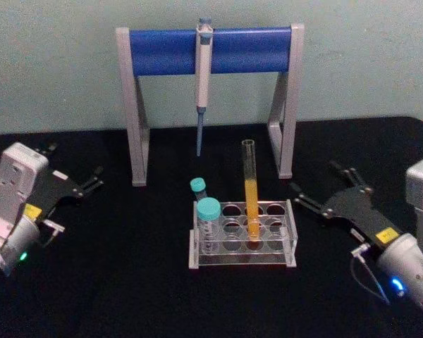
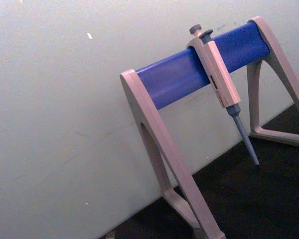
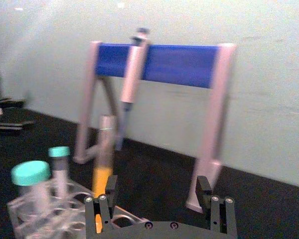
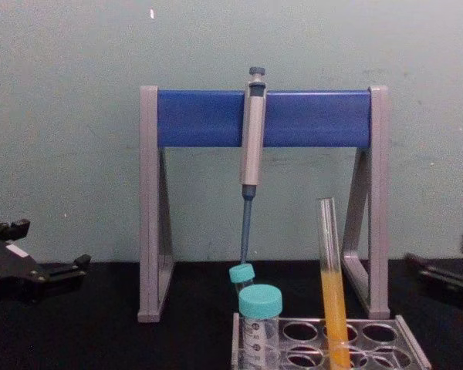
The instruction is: Pick up the test tube from the test tube rack, shake it, then place it back into the test tube rack.
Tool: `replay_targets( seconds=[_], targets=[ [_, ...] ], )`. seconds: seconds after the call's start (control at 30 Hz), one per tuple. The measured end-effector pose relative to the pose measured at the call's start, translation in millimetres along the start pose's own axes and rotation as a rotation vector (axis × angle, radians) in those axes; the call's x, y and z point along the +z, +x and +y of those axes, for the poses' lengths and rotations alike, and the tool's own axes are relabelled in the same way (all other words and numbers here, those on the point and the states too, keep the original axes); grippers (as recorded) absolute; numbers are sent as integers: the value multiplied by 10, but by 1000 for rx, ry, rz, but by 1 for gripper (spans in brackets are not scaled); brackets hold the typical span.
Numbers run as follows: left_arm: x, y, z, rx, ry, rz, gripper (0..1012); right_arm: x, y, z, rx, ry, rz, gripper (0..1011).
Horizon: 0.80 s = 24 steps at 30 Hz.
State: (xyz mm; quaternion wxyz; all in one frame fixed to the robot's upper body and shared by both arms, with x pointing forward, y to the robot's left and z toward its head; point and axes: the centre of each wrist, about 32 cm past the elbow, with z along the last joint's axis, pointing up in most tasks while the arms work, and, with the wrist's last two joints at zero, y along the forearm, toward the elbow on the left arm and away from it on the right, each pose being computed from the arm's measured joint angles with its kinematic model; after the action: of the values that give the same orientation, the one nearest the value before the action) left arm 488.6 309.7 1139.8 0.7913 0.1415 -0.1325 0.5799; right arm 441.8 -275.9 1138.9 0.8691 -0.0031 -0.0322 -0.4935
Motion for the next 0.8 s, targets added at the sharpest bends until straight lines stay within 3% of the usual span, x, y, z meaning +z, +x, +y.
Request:
replay_targets(
  seconds=[0.3,0.8],
  targets=[
    [0,0,0,0,0,0,1002,-245,-103,-163,-187,5,-6,1000],
    [0,0,0,0,0,0,1001,-504,-175,-116,-213,-124,-14,1000]
  ],
)
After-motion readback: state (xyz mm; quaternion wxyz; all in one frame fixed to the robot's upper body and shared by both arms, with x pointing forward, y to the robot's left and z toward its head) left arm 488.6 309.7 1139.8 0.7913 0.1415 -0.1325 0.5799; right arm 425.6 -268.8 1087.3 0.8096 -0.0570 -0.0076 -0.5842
